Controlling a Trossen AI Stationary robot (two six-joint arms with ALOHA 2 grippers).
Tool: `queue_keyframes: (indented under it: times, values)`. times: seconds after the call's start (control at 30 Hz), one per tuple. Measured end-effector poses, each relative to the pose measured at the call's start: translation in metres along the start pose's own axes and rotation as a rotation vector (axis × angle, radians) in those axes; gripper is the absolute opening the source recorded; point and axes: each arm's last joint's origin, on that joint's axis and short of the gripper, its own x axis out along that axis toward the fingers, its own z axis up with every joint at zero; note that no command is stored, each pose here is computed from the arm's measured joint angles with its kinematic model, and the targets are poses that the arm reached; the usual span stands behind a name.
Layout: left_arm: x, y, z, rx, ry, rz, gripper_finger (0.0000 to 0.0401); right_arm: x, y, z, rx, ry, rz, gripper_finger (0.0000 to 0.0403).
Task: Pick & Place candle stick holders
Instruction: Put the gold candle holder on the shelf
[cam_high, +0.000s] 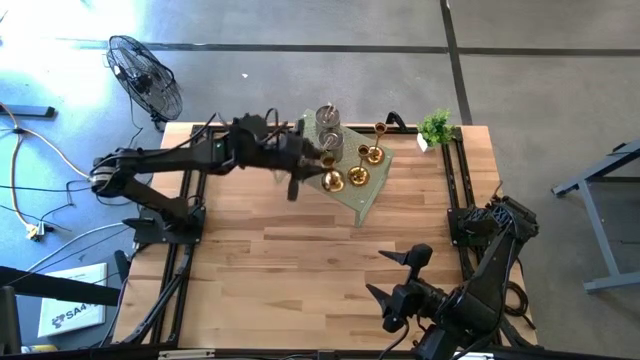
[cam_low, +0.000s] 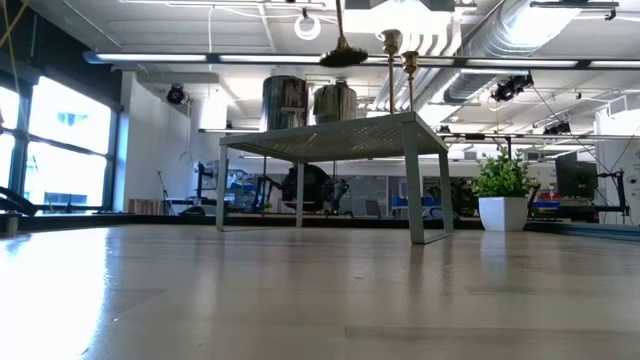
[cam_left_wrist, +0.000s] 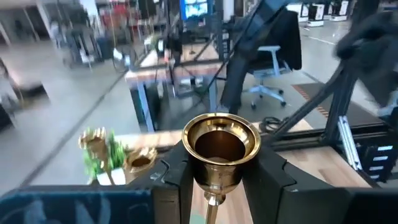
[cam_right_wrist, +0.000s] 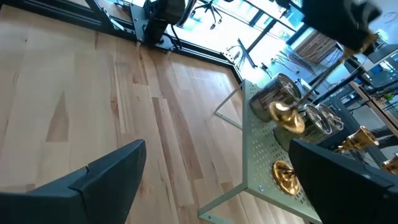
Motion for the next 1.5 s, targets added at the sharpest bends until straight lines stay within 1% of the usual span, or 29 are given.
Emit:
queue_keyframes:
  times: [0.1, 0.17, 0.23, 0.4, 0.53, 0.7, 0.83, 0.9, 1.03, 1.13, 1.2, 1.33, 1.5]
  values:
    - [0.006, 0.013, -0.012, -0.058, 0.041, -0.022, 0.0097, 0.000, 0.000, 0.000, -0.002, 0.001, -0.001, 0.0389]
    - [0.013, 0.018, -0.018, -0.082, 0.031, -0.060, 0.0097, 0.000, 0.000, 0.000, -0.003, 0.000, 0.001, 0.0389]
    - [0.018, 0.022, -0.024, -0.100, 0.046, -0.067, 0.0097, -0.001, 0.000, 0.000, -0.004, 0.000, 0.001, 0.0389]
    - [0.032, 0.026, -0.039, -0.105, 0.074, -0.068, 0.0097, -0.001, 0.000, 0.000, -0.001, 0.001, 0.001, 0.0389]
    - [0.038, 0.027, -0.044, -0.099, 0.071, -0.066, 0.0097, -0.001, 0.000, -0.001, 0.003, 0.007, 0.006, 0.0389]
    - [0.037, 0.035, -0.049, -0.108, 0.097, -0.047, 0.0097, -0.001, 0.000, -0.001, 0.005, 0.012, 0.011, 0.0389]
    - [0.037, 0.036, -0.051, -0.113, 0.114, -0.039, 0.0099, -0.001, 0.000, -0.001, 0.003, 0.015, 0.013, 0.0389]
    - [0.037, 0.035, -0.051, -0.109, 0.112, -0.044, 0.0126, 0.000, 0.000, -0.001, 0.001, 0.015, 0.013, 0.0389]
    - [0.037, 0.035, -0.051, -0.109, 0.113, -0.046, 0.0204, 0.000, 0.000, -0.001, -0.001, 0.014, 0.011, 0.0389]
    - [0.037, 0.035, -0.051, -0.110, 0.116, -0.047, 0.0237, 0.000, 0.000, -0.001, 0.000, 0.013, 0.011, 0.0389]
    - [0.037, 0.034, -0.051, -0.111, 0.119, -0.047, 0.0247, 0.000, 0.000, -0.001, 0.001, 0.013, 0.011, 0.0389]
    - [0.037, 0.034, -0.051, -0.110, 0.118, -0.046, 0.0252, 0.000, 0.000, -0.001, 0.004, 0.013, 0.011, 0.0389]
    - [0.037, 0.036, -0.051, -0.096, 0.126, 0.019, 0.0253, 0.000, 0.000, -0.001, 0.012, 0.013, 0.011, 0.0389]
